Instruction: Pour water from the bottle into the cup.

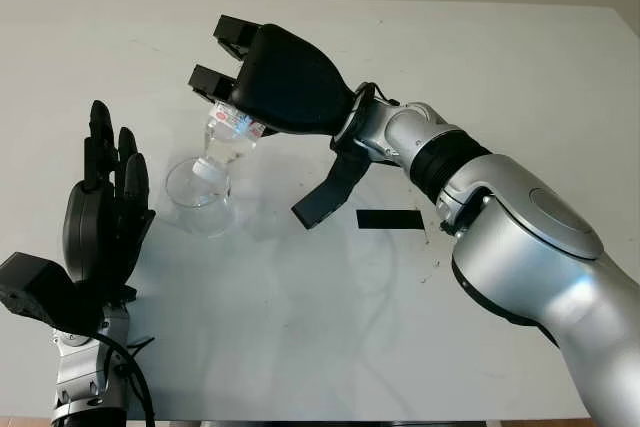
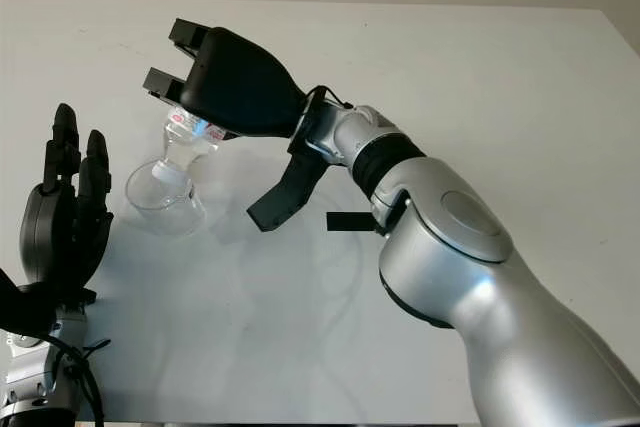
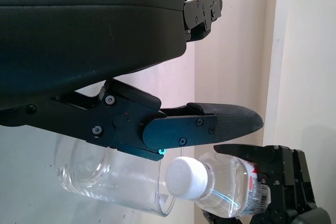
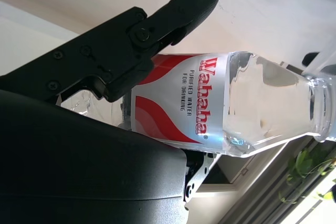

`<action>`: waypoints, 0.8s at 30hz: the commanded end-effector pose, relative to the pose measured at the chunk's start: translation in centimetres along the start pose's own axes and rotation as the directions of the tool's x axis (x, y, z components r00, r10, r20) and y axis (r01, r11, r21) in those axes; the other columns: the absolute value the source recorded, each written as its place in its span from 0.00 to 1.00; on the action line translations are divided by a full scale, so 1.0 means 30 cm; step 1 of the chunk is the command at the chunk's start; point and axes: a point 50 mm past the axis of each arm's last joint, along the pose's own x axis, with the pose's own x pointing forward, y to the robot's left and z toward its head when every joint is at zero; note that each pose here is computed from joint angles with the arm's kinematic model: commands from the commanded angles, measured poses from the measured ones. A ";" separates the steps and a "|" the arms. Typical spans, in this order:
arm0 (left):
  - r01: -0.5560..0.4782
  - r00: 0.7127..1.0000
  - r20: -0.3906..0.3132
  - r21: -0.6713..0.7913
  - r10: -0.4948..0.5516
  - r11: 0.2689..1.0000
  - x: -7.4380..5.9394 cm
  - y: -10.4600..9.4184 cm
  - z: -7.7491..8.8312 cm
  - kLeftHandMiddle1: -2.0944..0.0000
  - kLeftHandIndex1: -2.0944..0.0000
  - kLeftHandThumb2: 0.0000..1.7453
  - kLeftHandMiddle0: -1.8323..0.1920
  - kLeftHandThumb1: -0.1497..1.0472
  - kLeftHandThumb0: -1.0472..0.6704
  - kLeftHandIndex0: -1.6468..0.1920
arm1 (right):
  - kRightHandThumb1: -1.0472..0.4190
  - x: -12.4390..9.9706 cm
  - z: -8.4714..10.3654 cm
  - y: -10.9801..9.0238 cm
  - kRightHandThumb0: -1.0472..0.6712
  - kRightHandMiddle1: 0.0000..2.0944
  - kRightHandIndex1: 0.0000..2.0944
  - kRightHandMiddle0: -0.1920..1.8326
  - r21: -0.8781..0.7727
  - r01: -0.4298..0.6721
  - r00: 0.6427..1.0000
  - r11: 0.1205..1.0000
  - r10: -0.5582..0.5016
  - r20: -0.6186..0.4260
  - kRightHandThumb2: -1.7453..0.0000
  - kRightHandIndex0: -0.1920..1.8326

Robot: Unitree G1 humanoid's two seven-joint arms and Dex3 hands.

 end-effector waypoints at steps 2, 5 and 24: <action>-0.015 0.999 -0.043 -0.022 0.014 1.000 -0.029 -0.007 -0.039 0.97 0.98 0.26 0.99 1.00 0.15 0.99 | 0.03 0.031 -0.017 -0.026 0.32 0.80 1.00 0.35 -0.030 0.043 0.999 0.999 -0.043 0.002 0.97 0.70; -0.019 0.999 -0.044 -0.027 0.018 0.999 -0.030 -0.007 -0.040 0.97 0.98 0.26 0.99 1.00 0.15 0.99 | 0.03 0.031 -0.014 -0.027 0.33 0.74 1.00 0.33 0.032 0.058 0.998 0.998 -0.057 -0.031 0.97 0.69; -0.008 0.999 -0.047 -0.027 0.007 1.000 -0.033 0.011 -0.039 0.98 0.98 0.26 0.99 1.00 0.16 0.99 | 0.00 -0.127 -0.120 0.061 0.39 1.00 1.00 0.54 0.780 0.448 0.668 0.437 0.416 -0.617 0.76 0.69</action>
